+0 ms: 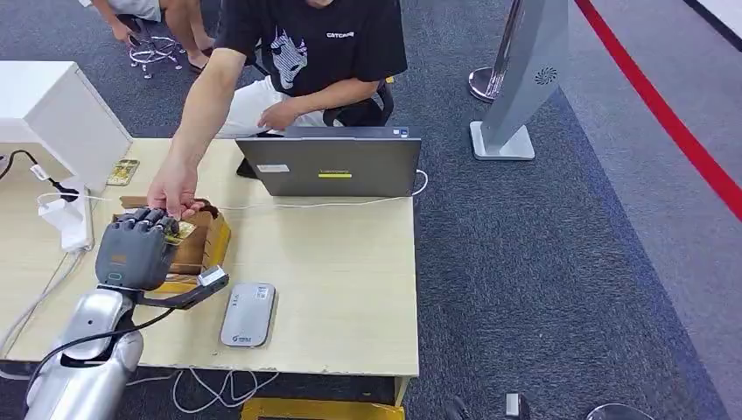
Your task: Pass the card to the sensor for recognition and then transmit it.
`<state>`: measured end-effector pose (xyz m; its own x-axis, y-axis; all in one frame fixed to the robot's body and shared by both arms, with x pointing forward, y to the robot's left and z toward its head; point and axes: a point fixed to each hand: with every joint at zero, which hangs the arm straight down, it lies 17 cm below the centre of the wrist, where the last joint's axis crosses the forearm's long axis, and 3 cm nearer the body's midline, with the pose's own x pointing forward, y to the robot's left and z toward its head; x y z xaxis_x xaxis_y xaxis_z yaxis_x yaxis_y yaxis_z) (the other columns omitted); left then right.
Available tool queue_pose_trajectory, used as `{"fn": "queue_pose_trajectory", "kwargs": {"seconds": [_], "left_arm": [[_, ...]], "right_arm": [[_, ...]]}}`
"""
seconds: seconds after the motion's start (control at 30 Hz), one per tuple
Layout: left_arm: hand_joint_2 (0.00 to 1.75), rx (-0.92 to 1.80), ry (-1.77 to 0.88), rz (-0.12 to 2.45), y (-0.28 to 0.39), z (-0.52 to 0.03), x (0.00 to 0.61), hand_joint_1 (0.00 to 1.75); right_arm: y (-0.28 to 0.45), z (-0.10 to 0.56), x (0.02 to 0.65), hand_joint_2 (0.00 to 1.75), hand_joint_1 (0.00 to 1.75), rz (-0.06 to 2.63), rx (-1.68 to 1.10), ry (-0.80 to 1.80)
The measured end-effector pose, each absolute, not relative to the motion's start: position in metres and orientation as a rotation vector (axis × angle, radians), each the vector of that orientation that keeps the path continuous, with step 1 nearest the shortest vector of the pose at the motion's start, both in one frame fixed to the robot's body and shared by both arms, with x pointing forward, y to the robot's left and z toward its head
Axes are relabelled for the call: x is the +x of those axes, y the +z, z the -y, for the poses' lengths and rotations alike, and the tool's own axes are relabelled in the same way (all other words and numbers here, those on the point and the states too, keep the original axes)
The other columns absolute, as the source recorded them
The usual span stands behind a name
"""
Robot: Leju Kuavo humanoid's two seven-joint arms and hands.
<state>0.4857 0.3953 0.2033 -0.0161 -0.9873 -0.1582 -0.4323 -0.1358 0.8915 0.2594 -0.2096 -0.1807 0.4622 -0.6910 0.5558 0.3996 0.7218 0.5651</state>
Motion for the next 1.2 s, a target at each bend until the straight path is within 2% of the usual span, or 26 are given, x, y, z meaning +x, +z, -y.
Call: {"fn": "queue_pose_trajectory", "kwargs": {"seconds": [0.63,0.9,1.2], "left_arm": [[1.75,1.632,-1.097,1.529,0.206,-0.387,0.485,1.75],[1.75,1.391,-1.301,1.621,0.169,-0.3,0.475,1.75],[1.75,1.226,-1.413,1.6,0.135,-0.277,0.469,1.75]], "right_arm": [[-0.18,0.21,0.26,1.75,0.0,0.855,0.385,-0.7],[-0.18,0.213,0.259,1.75,0.0,0.86,0.377,-0.713],[-0.181,0.213,0.259,1.75,0.0,0.859,0.373,-0.715]]}}
